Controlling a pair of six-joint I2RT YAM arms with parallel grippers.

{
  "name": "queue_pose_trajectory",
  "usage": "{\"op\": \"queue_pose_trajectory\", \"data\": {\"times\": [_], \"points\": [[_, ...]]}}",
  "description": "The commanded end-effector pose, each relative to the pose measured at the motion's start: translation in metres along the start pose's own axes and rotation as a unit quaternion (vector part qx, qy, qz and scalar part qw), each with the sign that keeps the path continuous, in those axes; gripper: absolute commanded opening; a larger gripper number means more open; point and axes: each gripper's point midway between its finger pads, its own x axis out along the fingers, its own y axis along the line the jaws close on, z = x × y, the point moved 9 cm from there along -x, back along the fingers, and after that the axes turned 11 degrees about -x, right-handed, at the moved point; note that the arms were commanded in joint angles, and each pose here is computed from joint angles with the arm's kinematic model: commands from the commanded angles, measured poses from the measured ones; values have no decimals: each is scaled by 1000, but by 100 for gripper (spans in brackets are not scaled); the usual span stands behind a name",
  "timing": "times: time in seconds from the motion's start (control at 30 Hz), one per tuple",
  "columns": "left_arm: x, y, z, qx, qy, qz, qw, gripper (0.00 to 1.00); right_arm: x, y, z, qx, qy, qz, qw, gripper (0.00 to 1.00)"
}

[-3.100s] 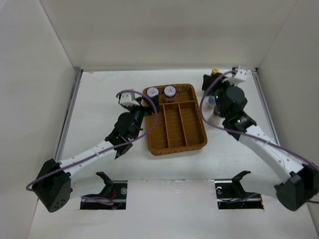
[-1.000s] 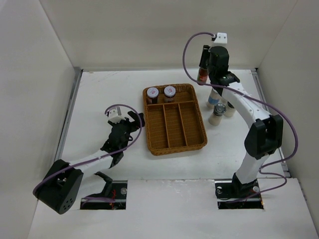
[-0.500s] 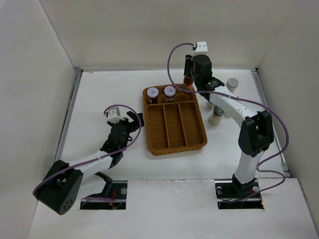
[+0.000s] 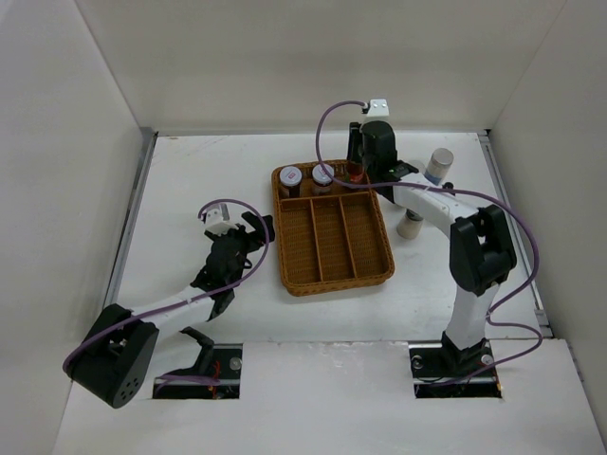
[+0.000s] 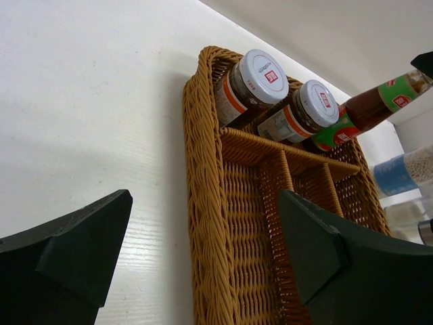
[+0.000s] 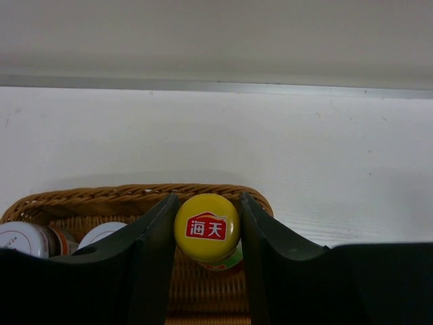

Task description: Organize the condiment bottles

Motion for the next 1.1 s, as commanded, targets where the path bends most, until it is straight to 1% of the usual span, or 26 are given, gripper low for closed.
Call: {"op": "queue_pose_trajectory", "data": {"times": [0.0, 0.13, 0.4, 0.57, 0.63, 0.7, 0.9, 0.97, 1.0, 1.07], "points": [[2, -9, 5, -15, -12, -23, 1000, 90, -12, 1, 56, 46, -113, 4, 993, 30], [1, -10, 6, -17, -12, -24, 999, 90, -9, 3, 57, 48, -111, 11, 993, 30], [1, -9, 5, -17, -12, -23, 1000, 90, -2, 14, 33, 49, -87, 18, 995, 30], [2, -9, 5, -16, -11, -23, 1000, 90, -11, 12, 51, 55, -109, 24, 992, 31], [2, -9, 4, -16, -10, -21, 1000, 90, -10, 12, 53, 54, -108, 26, 992, 31], [2, -10, 5, -17, -11, -24, 1000, 90, -7, 14, 45, 52, -99, 29, 993, 31], [1, -10, 5, -17, -11, -24, 999, 90, 8, 24, -3, 61, -50, 31, 996, 32], [2, -9, 4, -16, -10, -23, 1000, 90, 5, 24, -7, 64, -50, 31, 996, 35], [3, -9, 4, -15, -9, -22, 1000, 90, 4, 23, -7, 66, -52, 31, 996, 40], [3, -9, 3, -15, -7, -22, 1000, 90, 3, 22, -6, 66, -54, 31, 996, 46]]}}
